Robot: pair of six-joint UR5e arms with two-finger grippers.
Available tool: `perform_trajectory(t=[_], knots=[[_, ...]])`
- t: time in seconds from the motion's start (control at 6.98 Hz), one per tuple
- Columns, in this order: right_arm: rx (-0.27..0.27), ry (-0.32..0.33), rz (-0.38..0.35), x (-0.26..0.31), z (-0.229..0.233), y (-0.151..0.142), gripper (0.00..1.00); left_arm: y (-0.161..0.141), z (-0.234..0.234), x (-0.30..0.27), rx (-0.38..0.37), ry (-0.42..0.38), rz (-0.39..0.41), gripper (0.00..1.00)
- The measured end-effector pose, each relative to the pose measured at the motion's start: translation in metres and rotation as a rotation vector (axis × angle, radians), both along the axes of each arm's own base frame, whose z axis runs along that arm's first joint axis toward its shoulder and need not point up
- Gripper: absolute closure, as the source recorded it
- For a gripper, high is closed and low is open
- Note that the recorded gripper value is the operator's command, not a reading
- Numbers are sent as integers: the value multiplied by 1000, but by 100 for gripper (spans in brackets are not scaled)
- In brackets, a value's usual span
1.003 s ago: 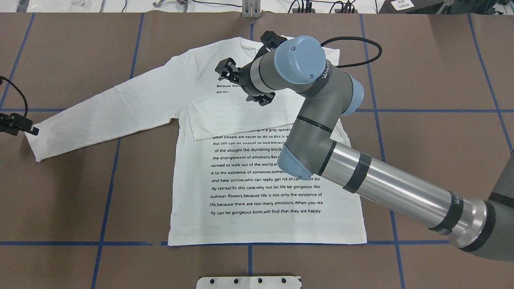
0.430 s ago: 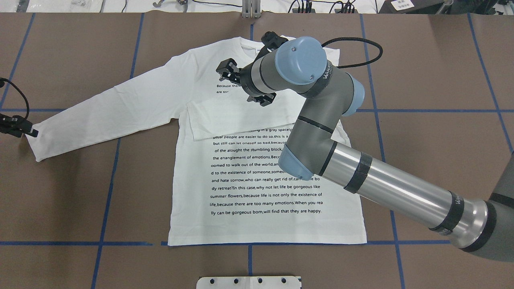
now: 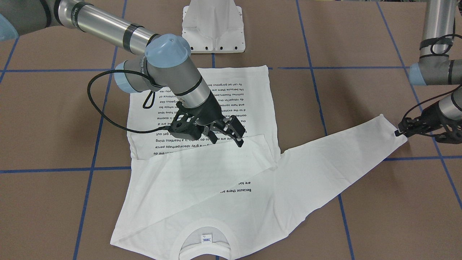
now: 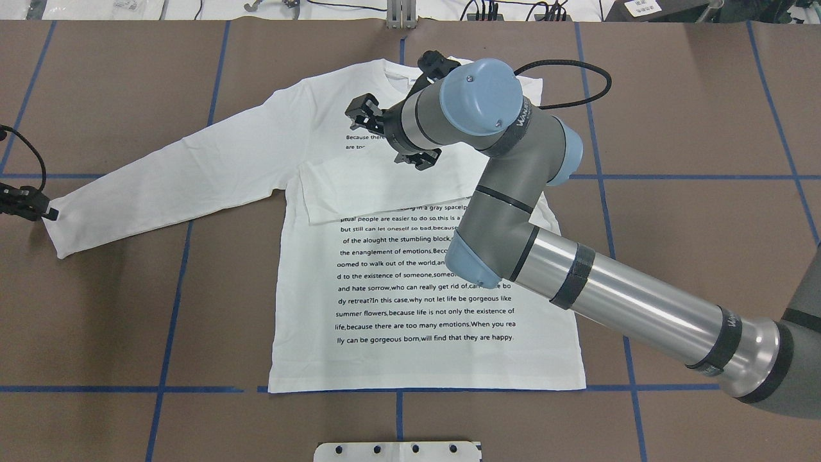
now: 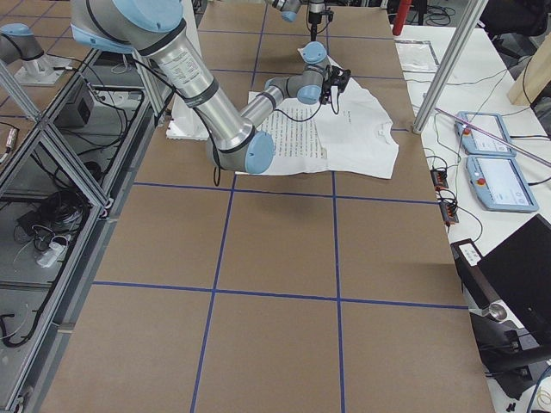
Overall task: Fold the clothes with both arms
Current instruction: 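Lay the folded sleeve down and lift the right gripper away, then fold the other sleeve across the chest with the left gripper while the right gripper withdraws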
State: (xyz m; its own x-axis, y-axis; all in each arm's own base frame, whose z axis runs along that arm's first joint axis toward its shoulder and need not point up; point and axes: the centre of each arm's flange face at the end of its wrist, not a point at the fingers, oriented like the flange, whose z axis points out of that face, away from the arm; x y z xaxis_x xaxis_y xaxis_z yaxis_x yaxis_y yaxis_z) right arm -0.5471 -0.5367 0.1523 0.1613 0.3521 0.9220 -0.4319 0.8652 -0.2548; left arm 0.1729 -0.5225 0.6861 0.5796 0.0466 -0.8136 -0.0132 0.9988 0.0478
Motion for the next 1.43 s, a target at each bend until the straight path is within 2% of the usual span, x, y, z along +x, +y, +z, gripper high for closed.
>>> perform_trajectory(t=[0.14,0.43,0.72,0.86,1.0,1.15,1.43], knots=[[1,-1,0,1,0,1,1,0,0,0,-1,0,0,100],[3,-5,0,4,0,3,1,-1,-2,0,0,3,-1,100],[8,-13,-1,11,1,7,1,-5,-40,1,47,37,-4,100],[10,-17,-4,27,12,12,1,-8,-79,3,64,71,-14,100],[6,-17,-20,54,31,11,1,-17,-135,9,50,112,-47,100],[-4,-10,-55,91,53,-1,1,-34,-207,23,12,167,-99,100],[18,33,-132,178,115,-25,1,-47,-365,112,-127,305,-141,100]])
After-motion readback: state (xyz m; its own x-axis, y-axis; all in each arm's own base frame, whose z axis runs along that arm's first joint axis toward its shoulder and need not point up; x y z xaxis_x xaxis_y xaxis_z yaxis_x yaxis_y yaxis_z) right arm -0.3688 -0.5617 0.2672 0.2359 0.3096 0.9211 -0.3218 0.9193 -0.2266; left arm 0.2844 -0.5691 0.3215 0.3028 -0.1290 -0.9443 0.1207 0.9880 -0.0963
